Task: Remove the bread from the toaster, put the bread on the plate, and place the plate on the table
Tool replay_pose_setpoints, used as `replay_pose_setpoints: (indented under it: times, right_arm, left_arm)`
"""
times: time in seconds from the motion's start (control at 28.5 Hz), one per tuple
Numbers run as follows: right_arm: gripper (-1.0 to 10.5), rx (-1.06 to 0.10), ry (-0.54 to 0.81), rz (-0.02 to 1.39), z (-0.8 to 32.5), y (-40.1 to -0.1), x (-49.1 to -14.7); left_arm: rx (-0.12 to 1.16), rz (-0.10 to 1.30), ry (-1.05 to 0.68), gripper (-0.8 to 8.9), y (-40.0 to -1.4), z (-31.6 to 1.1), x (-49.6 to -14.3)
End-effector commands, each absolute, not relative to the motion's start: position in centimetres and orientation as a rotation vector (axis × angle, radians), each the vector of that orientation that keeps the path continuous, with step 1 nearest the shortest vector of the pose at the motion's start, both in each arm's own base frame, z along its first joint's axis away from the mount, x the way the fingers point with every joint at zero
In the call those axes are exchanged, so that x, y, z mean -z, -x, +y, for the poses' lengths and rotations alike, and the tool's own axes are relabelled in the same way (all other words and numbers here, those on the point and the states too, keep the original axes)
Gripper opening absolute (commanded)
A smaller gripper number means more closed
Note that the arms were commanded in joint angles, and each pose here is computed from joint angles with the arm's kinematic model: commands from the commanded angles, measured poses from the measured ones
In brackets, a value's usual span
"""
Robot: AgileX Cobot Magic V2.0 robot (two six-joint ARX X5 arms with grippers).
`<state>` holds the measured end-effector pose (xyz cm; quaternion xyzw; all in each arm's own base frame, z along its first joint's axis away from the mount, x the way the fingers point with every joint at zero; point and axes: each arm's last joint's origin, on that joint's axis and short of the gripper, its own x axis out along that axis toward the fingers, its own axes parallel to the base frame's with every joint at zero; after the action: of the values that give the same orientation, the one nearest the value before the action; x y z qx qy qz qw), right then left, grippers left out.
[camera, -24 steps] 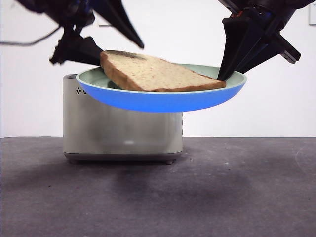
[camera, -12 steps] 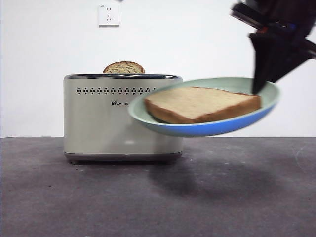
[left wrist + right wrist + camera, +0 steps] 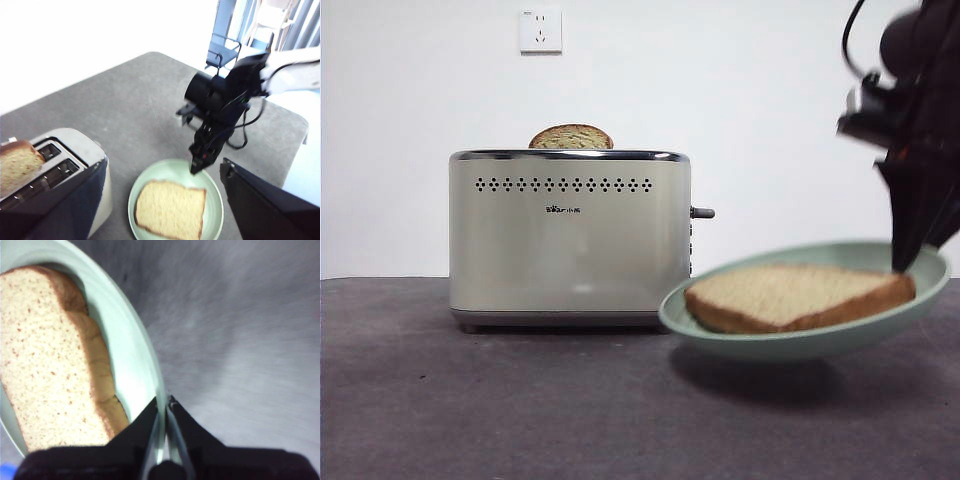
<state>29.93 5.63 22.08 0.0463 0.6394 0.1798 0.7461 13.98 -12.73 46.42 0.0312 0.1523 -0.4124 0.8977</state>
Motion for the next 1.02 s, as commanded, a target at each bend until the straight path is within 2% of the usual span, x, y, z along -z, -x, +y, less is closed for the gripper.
replay_pose_setpoints:
  times: [0.04, 0.32, 0.49, 0.63, 0.7, 0.88, 1.02]
  right_arm:
    - [-0.2, -0.498, -0.137, 1.422, 6.4, -30.6, -20.4]
    - [-0.2, -0.508, -0.14, 1.531, 7.4, -31.9, -16.0]
    - [0.2, -0.506, -0.141, 1.555, 7.4, -32.2, -15.0]
    - [2.7, -0.493, -0.155, 1.547, 7.3, -32.2, -15.2]
    - [3.4, -0.491, -0.16, 1.542, 7.2, -32.3, -15.3]
    - [3.5, -0.483, -0.169, 1.488, 6.7, -32.1, -17.0]
    - [3.5, -0.486, -0.173, 1.364, 6.5, -31.1, -20.9]
  left_arm:
    - [0.837, 0.297, -0.073, 3.82, -13.7, -12.5, -46.6]
    - [0.845, 0.284, -0.091, 3.82, -13.6, -12.4, -46.7]
    - [0.846, 0.285, -0.09, 3.82, -13.6, -12.4, -46.7]
    - [0.846, 0.284, -0.09, 3.82, -13.6, -12.4, -46.7]
    - [0.845, 0.284, -0.09, 3.82, -13.6, -12.4, -46.7]
    - [0.847, 0.279, -0.098, 3.82, -13.6, -12.4, -46.7]
    - [0.85, 0.268, -0.125, 3.82, -13.6, -12.4, -46.7]
